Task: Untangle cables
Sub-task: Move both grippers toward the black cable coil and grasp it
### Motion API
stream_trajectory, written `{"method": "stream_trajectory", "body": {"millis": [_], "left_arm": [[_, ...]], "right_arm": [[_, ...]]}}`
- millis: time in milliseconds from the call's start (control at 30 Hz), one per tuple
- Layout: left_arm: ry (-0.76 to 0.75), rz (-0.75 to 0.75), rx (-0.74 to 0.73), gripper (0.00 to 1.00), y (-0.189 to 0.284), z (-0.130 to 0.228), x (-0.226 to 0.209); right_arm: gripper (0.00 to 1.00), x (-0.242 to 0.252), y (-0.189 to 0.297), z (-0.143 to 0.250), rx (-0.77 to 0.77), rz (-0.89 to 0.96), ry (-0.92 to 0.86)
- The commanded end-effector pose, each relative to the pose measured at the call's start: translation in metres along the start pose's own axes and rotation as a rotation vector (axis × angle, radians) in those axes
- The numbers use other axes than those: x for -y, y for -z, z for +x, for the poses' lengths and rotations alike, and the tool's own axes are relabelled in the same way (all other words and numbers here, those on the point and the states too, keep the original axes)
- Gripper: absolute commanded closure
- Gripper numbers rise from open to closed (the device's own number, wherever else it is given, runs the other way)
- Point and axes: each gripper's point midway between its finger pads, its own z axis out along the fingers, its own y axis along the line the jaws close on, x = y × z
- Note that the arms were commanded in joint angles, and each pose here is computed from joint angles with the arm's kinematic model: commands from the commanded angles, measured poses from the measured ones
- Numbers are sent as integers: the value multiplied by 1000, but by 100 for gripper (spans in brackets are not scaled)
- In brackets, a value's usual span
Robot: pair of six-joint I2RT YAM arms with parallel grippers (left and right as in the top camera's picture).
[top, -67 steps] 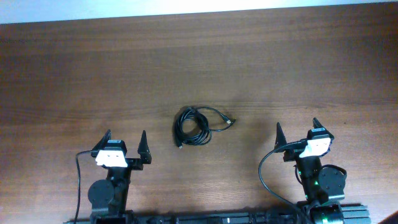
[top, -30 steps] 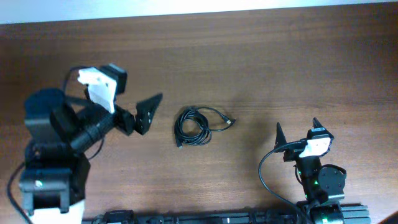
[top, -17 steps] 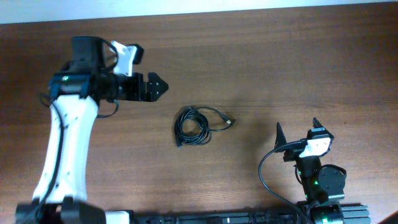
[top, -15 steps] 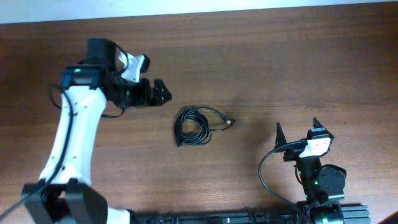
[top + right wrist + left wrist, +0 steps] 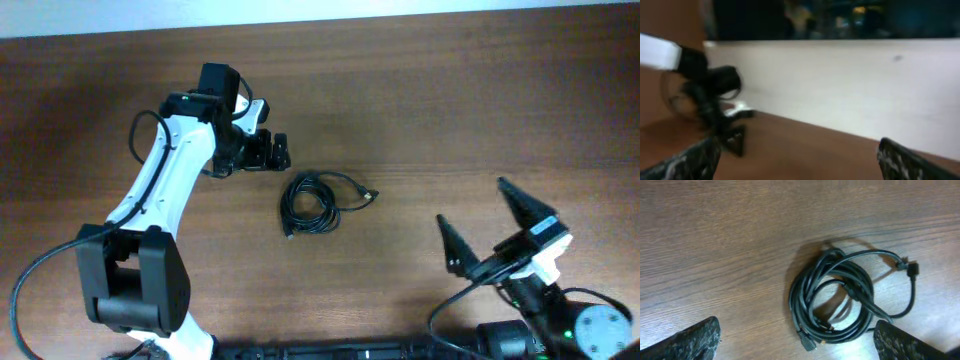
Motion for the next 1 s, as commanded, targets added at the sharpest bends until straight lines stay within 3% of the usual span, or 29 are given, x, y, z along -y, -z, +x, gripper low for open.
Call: {"method": "stream_trajectory", "body": {"millis": [0, 67, 100, 133, 200, 267, 300, 367, 433, 467, 500, 600, 633, 667, 767, 833, 900, 967], "left_arm": [[-3, -42, 34, 1, -1, -10, -7], [30, -53, 66, 2, -1, -17, -9], [31, -57, 71, 5, -1, -19, -9], [32, -57, 67, 5, -1, -18, -9], [29, -55, 67, 7, -3, -19, -9], [15, -39, 30, 8, -16, -15, -1], [11, -38, -1, 5, -26, -10, 1], [20, -44, -50, 1, -36, -2, -2], [21, -82, -51, 0, -35, -2, -8], [24, -105, -59, 1, -35, 1, -12], [27, -113, -63, 1, -34, 2, -14], [27, -114, -63, 1, -34, 2, -14], [28, -147, -60, 1, -34, 1, -21], [38, -170, -62, 1, -32, 2, -26], [150, -169, -60, 1, -25, 3, -48], [165, -125, -60, 1, -25, 2, -45], [164, -125, -60, 1, -25, 2, -45], [163, -108, -62, 1, -26, 2, -41]], "right_arm": [[1, 34, -5, -1, -268, 175, 45], [2, 28, -19, 12, -528, 102, -68], [2, 10, -29, 15, -593, -20, -137], [2, -40, -46, 11, -613, -378, -303], [2, -52, -70, 27, -672, -548, -479], [2, -48, -98, 96, -930, -444, -709], [2, -42, -104, 152, -1136, -213, -781], [2, -55, -106, 223, -1352, -4, -754], [2, -86, -117, 259, -1415, -97, -747], [5, -101, -112, 282, -1488, -112, -748], [17, -111, -105, 299, -1545, -110, -748], [26, -131, -103, 322, -1585, -146, -716], [41, -128, -110, 324, -1552, -132, -687], [46, -124, -113, 326, -1539, -116, -670], [52, -123, -115, 326, -1528, -110, -660], [69, -123, -131, 324, -1463, -132, -656], [96, -125, -138, 322, -1431, -148, -654], [96, -125, -156, 307, -1377, -188, -683]]}}
